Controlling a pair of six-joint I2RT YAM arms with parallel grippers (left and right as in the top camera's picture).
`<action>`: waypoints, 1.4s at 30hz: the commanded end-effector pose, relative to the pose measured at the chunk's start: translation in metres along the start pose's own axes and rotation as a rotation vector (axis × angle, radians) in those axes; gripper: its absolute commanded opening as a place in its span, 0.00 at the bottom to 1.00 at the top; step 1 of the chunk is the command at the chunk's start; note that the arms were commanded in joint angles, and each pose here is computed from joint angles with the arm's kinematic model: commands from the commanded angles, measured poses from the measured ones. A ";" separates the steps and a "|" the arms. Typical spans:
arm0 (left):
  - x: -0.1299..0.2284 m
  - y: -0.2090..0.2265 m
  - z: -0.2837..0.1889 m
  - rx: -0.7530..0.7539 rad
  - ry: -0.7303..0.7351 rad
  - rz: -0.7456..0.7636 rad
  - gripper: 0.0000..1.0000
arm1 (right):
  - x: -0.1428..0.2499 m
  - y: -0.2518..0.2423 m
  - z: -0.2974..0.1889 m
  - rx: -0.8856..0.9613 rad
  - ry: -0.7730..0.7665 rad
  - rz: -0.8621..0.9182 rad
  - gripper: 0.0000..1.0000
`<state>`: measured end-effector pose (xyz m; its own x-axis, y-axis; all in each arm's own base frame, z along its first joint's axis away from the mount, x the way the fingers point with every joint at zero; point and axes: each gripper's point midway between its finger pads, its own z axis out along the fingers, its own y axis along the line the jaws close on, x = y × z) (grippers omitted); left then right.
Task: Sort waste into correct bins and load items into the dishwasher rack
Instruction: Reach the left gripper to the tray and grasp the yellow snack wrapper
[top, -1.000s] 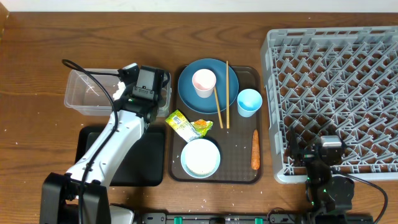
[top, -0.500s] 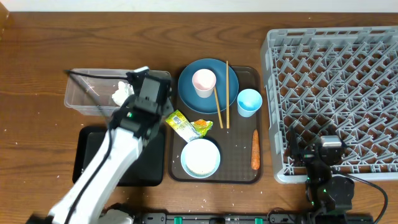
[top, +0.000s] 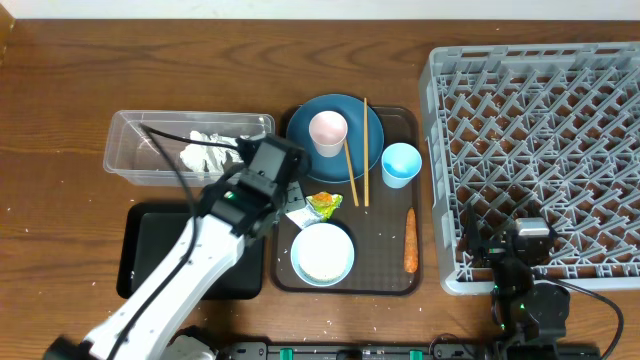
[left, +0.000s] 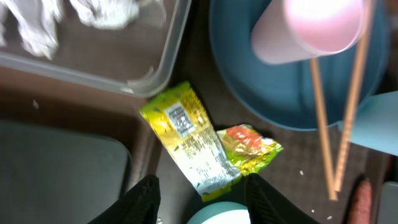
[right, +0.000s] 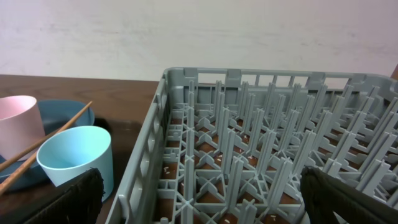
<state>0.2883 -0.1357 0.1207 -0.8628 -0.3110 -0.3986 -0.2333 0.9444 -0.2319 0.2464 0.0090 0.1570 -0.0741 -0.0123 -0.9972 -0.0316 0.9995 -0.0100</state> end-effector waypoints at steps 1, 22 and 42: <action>0.015 0.005 0.021 -0.048 0.074 -0.091 0.41 | 0.000 -0.002 0.000 0.009 -0.001 -0.003 0.99; 0.039 0.002 0.058 -0.100 0.179 -0.134 0.57 | 0.000 -0.002 0.000 0.009 -0.001 -0.003 0.99; 0.040 0.004 0.062 -0.176 0.103 -0.106 0.66 | 0.000 -0.002 0.000 0.009 -0.001 -0.003 0.99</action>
<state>0.2798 -0.1593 0.0565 -0.8866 -0.3897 -0.2491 -0.3588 0.9194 -0.1612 0.2464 0.0090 0.1570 -0.0741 -0.0123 -0.9972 -0.0316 0.9995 -0.0100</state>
